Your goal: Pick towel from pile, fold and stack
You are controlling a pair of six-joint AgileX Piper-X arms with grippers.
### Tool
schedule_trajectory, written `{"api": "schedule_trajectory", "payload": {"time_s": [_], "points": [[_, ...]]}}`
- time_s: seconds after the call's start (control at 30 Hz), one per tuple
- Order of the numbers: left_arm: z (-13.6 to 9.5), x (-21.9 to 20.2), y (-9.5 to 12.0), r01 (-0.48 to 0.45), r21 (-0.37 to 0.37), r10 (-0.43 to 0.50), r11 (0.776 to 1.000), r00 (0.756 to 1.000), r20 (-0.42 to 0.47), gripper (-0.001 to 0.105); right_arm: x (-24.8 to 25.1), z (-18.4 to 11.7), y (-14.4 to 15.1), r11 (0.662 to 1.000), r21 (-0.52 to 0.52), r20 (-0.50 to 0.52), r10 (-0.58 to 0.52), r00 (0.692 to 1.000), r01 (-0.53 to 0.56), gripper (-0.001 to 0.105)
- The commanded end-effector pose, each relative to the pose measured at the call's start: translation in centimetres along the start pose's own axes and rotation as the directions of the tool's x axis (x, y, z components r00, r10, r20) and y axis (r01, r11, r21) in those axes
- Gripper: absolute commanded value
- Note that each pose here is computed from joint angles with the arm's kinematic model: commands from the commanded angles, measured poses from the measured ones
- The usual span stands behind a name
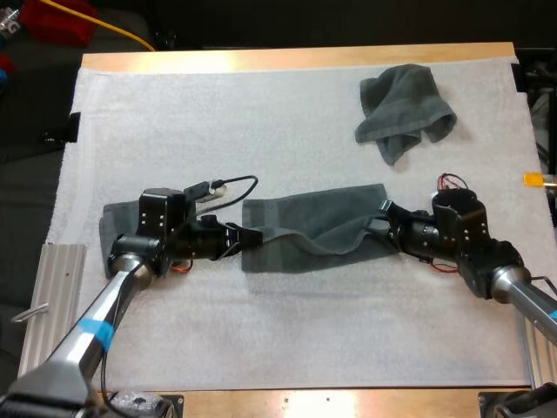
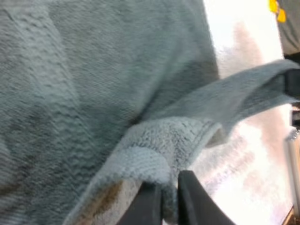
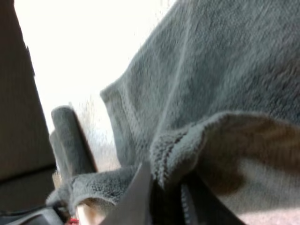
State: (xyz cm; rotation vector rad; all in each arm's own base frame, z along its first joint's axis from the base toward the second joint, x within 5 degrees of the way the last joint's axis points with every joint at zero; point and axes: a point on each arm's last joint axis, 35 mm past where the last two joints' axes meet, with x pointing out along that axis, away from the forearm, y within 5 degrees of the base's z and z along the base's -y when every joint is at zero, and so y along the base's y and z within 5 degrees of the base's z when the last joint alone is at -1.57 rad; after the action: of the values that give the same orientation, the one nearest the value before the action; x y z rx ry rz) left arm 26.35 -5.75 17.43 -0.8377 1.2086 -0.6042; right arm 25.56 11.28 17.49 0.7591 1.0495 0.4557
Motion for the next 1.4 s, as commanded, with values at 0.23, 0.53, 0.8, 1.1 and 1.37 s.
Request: {"api": "schedule_trajectory", "payload": {"time_s": [0.23, 0.53, 0.8, 1.1, 1.37], "points": [[1.1, 0.9, 0.7, -0.027, 0.009, 0.027, 1.000, 0.999, 0.029, 0.000, 0.9, 1.0, -0.9, 1.000, 0.025, 0.026, 0.018, 1.000, -0.018, 0.002], [1.5, 0.9, 0.9, -0.104, 0.025, 0.101, 0.994, 0.990, 0.103, 0.000, 2.5, 1.4, -1.8, 0.994, 0.100, 0.053, 0.037, 0.998, -0.043, 0.002], [1.9, 0.8, 0.8, -0.134, 0.050, 0.125, 0.990, 0.981, 0.148, 0.000, 3.2, 1.6, -2.3, 0.987, 0.156, 0.085, 0.023, 0.996, -0.036, 0.002], [2.0, 0.8, 0.7, -0.129, 0.059, 0.119, 0.990, 0.980, 0.157, 0.034, 3.2, 1.8, -2.1, 0.989, 0.144, 0.113, 0.026, 0.993, -0.042, 0.017], [1.9, 0.8, 0.6, -0.102, 0.063, 0.092, 0.993, 0.986, 0.139, 0.065, 3.1, 2.2, -1.7, 0.989, 0.117, 0.130, 0.071, 0.989, -0.087, 0.062]]}}
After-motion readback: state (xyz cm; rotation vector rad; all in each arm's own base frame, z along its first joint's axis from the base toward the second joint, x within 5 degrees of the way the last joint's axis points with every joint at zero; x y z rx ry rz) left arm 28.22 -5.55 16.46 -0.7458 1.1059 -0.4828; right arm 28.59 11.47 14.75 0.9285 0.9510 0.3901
